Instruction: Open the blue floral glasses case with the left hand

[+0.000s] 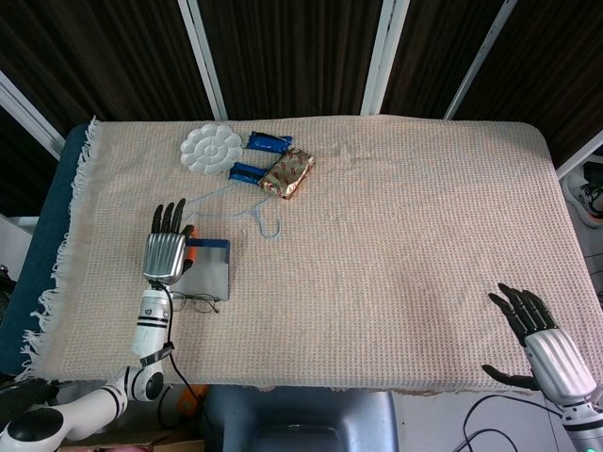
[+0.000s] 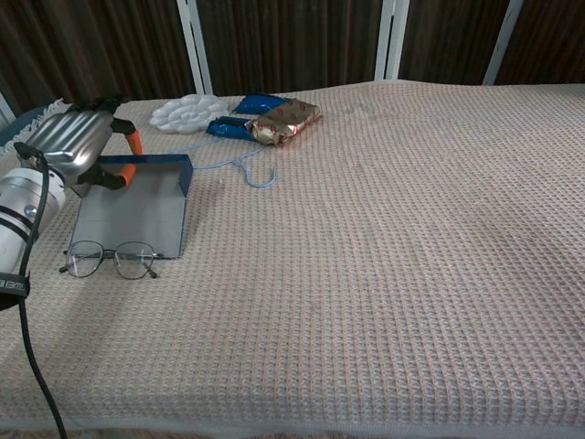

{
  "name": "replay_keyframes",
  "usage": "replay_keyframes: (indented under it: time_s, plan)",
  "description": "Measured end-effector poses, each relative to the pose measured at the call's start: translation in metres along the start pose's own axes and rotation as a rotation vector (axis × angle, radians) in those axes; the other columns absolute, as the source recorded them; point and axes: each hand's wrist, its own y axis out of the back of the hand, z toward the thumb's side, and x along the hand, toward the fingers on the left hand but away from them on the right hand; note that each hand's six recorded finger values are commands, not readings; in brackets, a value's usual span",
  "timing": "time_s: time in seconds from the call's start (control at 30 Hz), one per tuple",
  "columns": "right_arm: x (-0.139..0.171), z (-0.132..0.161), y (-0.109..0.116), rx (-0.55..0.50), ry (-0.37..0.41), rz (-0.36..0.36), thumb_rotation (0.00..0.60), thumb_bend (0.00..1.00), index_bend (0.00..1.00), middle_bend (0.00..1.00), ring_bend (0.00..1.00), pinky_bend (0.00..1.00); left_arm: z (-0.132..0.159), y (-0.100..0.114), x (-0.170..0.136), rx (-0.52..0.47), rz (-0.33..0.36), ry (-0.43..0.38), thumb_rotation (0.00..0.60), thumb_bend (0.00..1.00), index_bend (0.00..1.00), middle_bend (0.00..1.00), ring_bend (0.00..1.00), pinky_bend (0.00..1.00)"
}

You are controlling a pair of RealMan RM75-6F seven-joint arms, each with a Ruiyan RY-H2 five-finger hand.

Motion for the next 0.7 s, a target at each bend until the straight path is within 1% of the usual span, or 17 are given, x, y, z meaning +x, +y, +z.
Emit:
replay_keyframes:
  time_s: [0.2,0.27,0.33,0.4,0.43,0.47,0.5,0.57,0.7]
  plan:
    - [-0.001,-0.002,0.002,-0.003,-0.007,-0.005,0.6,0.22,0.0,0.0,0.0,0.0,-0.006,0.0,0.021,0.007,-0.005,0.043,0.6,0.43,0.5,0.0,0.0,0.0]
    - [-0.001,-0.002,0.002,-0.003,-0.008,-0.006,0.6,0.22,0.0,0.0,0.0,0.0,-0.006,-0.001,0.026,0.003,-0.009,0.053,0.6,0.43,0.48,0.0,0.0,0.0]
    - [-0.002,-0.003,0.002,-0.003,-0.013,-0.008,0.6,0.22,0.0,0.0,0.0,0.0,-0.007,-0.002,0.03,0.003,-0.015,0.063,0.6,0.42,0.41,0.0,0.0,0.0]
    - [-0.003,-0.005,0.003,0.0,-0.018,-0.009,0.6,0.22,0.0,0.0,0.0,0.0,-0.009,-0.006,0.033,0.008,-0.033,0.072,0.6,0.42,0.24,0.0,0.0,0.0]
    - [-0.004,-0.005,0.002,0.003,-0.022,-0.007,0.6,0.22,0.0,0.0,0.0,0.0,-0.011,-0.011,0.033,0.011,-0.057,0.074,0.6,0.42,0.13,0.0,0.0,0.0]
    - [-0.005,-0.005,0.002,0.005,-0.022,-0.005,0.6,0.22,0.0,0.0,0.0,0.0,-0.01,-0.016,0.033,0.011,-0.08,0.074,0.6,0.42,0.05,0.0,0.0,0.0]
    - [-0.005,-0.005,0.002,0.008,-0.022,-0.004,0.6,0.22,0.0,0.0,0.0,0.0,-0.01,-0.021,0.031,0.011,-0.105,0.072,0.6,0.41,0.01,0.0,0.0,0.0]
    - [-0.006,-0.004,0.001,0.013,-0.021,0.0,0.6,0.22,0.0,0.0,0.0,0.0,-0.007,-0.031,0.028,0.016,-0.154,0.063,0.6,0.41,0.0,0.0,0.0,0.0]
    - [-0.005,-0.001,-0.002,0.019,-0.011,0.008,0.6,0.22,0.0,0.0,0.0,0.0,-0.005,-0.036,0.02,0.051,-0.204,0.051,0.6,0.41,0.0,0.0,0.0,0.0]
